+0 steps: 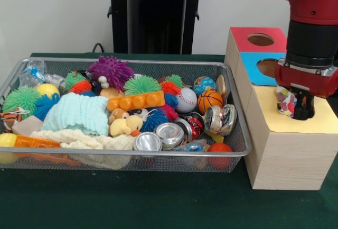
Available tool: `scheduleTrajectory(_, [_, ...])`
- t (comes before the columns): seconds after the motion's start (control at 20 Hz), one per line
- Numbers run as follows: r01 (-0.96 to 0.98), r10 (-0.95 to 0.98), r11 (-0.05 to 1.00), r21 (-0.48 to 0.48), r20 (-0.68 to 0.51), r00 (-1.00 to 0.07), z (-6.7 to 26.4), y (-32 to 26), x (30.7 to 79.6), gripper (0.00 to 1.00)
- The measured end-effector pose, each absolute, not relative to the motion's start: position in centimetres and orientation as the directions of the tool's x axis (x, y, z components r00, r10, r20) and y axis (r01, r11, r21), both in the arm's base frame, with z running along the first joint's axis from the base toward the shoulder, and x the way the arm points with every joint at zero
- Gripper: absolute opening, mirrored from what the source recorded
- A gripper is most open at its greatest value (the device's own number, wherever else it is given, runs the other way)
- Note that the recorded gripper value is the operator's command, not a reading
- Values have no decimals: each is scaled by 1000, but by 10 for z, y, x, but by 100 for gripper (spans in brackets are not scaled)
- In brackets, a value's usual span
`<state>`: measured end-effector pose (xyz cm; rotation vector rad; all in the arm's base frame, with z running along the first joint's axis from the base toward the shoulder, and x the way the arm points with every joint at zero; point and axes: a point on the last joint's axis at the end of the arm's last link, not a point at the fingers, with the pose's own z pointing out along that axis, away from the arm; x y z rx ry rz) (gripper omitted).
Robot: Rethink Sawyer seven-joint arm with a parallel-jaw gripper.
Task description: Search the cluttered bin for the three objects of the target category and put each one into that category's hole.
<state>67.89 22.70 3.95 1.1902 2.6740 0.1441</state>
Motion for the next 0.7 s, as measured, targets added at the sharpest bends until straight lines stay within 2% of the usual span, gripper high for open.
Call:
scheduleTrajectory(0.35, [714, 733, 680, 164, -174, -658, 37, 228, 680, 0])
scheduleTrajectory(0.7, [675, 692, 718, 170, -280, -665, 23, 228, 695, 0])
